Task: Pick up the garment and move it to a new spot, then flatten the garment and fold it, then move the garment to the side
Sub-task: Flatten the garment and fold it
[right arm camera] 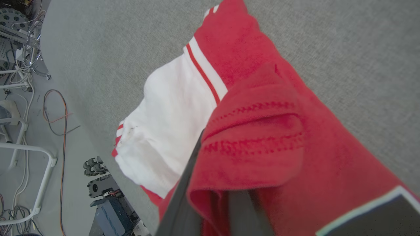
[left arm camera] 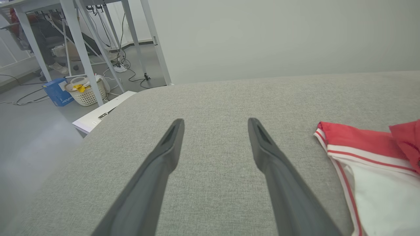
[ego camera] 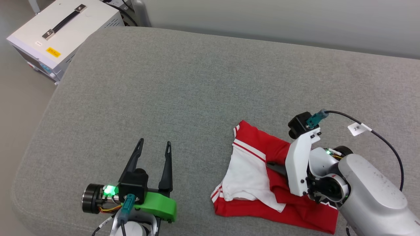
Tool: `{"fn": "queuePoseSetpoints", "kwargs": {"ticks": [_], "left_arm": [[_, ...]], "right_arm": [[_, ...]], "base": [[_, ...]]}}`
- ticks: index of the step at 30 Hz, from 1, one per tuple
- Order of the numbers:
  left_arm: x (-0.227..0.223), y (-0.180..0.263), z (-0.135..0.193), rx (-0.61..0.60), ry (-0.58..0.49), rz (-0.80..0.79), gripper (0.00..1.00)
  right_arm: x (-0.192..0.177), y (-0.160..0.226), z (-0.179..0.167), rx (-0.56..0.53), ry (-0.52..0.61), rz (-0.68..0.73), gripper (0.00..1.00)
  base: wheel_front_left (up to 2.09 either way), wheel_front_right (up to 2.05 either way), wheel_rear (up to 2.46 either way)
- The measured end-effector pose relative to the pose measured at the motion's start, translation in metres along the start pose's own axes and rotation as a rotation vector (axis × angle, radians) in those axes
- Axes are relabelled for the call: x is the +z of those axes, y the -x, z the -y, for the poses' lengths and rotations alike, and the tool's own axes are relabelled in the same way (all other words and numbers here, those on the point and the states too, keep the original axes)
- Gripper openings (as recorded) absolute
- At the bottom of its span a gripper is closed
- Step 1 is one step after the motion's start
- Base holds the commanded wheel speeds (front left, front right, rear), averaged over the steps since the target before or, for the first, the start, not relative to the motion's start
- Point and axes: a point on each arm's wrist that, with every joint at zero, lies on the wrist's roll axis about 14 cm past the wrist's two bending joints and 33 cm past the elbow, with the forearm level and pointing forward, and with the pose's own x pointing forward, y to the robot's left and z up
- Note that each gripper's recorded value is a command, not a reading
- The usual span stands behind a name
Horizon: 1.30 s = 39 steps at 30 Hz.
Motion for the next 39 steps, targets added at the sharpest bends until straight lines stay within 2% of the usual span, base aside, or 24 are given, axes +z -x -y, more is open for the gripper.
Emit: {"fn": "queuePoseSetpoints", "kwargs": {"ticks": [5,10,12,13,17,21,29,34,37,39], "left_arm": [[0.001,-0.005,0.002,0.003,0.006,0.004,1.0],[0.0,-0.006,0.001,0.004,0.006,0.001,1.0],[0.001,-0.005,0.0,0.007,0.004,0.003,1.0],[0.001,-0.005,0.0,0.009,0.004,0.005,1.0],[0.007,-0.003,-0.001,0.01,0.006,0.023,1.0],[0.011,0.002,0.003,-0.003,0.004,0.035,1.0],[0.024,0.001,0.014,-0.038,0.01,0.078,1.0],[0.026,0.003,0.02,-0.059,0.013,0.085,1.0],[0.027,0.004,0.023,-0.069,0.014,0.09,1.0],[0.028,0.005,0.025,-0.074,0.016,0.092,1.0]], "right_arm": [[-0.025,-0.018,0.004,-0.012,-0.017,-0.071,0.0],[-0.02,-0.021,0.007,-0.025,-0.012,-0.02,0.0],[-0.016,-0.018,0.005,-0.026,0.005,0.013,0.62],[-0.012,-0.016,0.003,-0.025,0.016,0.034,1.0],[0.013,0.008,0.005,-0.04,0.068,0.169,1.0],[0.032,0.045,0.022,-0.102,0.103,0.305,1.0],[0.07,0.143,0.074,-0.38,0.179,0.698,1.0],[0.069,0.198,0.092,-0.563,0.212,0.915,1.0],[0.058,0.214,0.093,-0.635,0.235,0.978,1.0],[0.05,0.222,0.092,-0.667,0.209,1.029,1.0]], "base": [[0.0,0.0,0.0],[0.0,0.0,0.0],[0.0,0.0,0.0],[0.0,0.0,0.0],[0.0,0.0,0.0],[0.0,0.0,0.0],[0.0,0.0,0.0],[0.0,0.0,0.0],[0.0,0.0,0.0],[0.0,0.0,0.0]]}}
